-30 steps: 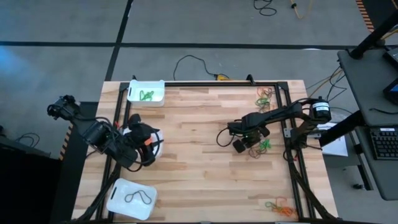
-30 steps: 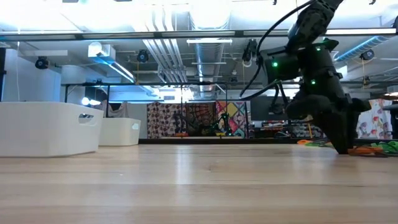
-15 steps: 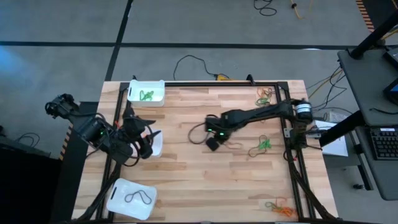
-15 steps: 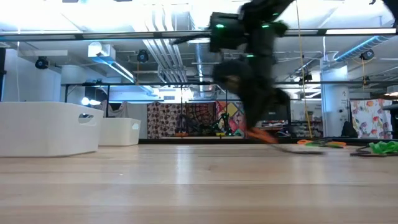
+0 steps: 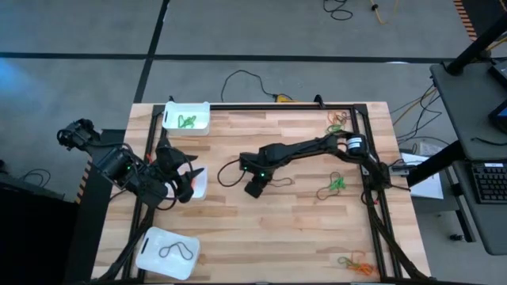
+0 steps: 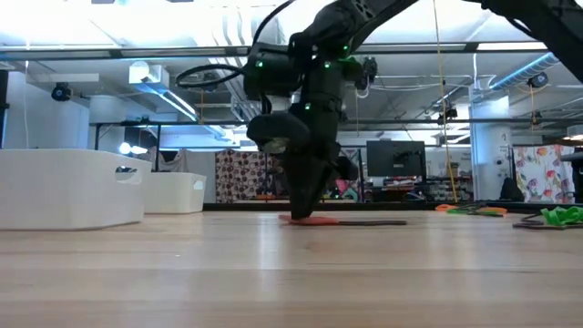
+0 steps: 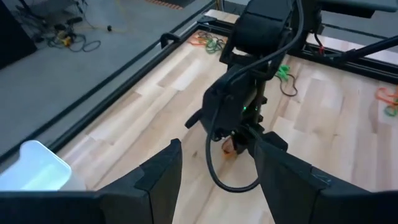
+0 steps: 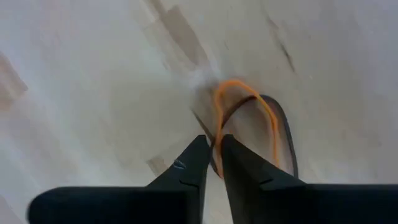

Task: Sort rubber bands into baskets
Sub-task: Put the black rubber band into bottom the white bin

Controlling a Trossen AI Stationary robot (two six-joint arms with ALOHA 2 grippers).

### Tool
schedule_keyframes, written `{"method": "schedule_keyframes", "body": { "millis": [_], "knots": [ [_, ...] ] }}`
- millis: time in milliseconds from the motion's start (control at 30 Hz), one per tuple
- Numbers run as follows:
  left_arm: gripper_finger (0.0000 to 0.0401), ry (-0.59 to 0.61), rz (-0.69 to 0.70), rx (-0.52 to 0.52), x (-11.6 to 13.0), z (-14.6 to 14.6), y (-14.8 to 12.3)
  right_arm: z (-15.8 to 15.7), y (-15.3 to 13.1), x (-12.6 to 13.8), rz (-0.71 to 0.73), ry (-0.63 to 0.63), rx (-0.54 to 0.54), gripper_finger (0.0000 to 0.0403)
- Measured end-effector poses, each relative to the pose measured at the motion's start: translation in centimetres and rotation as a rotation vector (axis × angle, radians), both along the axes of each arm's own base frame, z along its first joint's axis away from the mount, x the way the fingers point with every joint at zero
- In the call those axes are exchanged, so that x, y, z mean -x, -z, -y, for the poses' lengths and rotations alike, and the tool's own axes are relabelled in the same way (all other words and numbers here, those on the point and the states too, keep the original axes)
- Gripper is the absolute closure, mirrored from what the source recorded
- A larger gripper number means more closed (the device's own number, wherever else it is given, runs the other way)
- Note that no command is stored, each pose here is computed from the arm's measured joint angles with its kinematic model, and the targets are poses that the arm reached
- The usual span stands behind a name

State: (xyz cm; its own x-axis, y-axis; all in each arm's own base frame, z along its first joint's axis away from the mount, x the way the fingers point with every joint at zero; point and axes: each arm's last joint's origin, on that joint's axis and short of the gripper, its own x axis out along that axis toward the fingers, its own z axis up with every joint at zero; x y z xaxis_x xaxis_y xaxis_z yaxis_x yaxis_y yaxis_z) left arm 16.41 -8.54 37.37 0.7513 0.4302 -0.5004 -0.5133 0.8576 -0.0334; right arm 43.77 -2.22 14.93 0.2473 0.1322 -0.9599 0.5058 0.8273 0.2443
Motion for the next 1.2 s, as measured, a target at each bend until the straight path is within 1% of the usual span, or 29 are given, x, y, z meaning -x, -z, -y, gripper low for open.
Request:
{"method": "schedule_keyframes", "body": {
  "millis": [167,333,467,600,733,900,1067,1200],
  "knots": [
    [0.0216,0.001,0.005,0.017,0.0,0.1,0.0,0.8,-0.1,0.2,-0.001,-0.002,0.005,0.0344],
    [0.0216,0.001,0.001,0.016,-0.1,0.2,0.1,1.5,0.0,0.2,0.001,0.004,-0.002,0.0354],
    [0.0216,0.001,0.002,0.017,-0.1,0.2,0.1,1.0,0.0,0.2,0.008,-0.057,0.011,0.0361],
    [0.0216,0.001,0.002,0.017,-0.1,0.2,0.1,0.6,-0.4,-0.1,0.041,-0.151,0.037,0.0354],
    [0.0216,0.001,0.002,0.017,-0.1,0.2,0.1,0.1,-1.2,-0.6,0.071,-0.239,0.120,0.0336],
    [0.0216,0.000,-0.003,0.014,-0.1,0.2,0.3,-0.3,-2.1,-1.2,0.106,-0.345,0.229,0.0291],
    [0.0216,-0.011,-0.013,0.019,-0.2,0.3,1.0,-0.1,-1.3,-1.0,0.111,-0.410,0.251,0.0255],
    [0.0216,0.011,-0.038,0.058,-0.1,0.5,1.4,0.4,-0.3,-0.8,0.116,-0.400,0.255,0.0249]
  ]
}}
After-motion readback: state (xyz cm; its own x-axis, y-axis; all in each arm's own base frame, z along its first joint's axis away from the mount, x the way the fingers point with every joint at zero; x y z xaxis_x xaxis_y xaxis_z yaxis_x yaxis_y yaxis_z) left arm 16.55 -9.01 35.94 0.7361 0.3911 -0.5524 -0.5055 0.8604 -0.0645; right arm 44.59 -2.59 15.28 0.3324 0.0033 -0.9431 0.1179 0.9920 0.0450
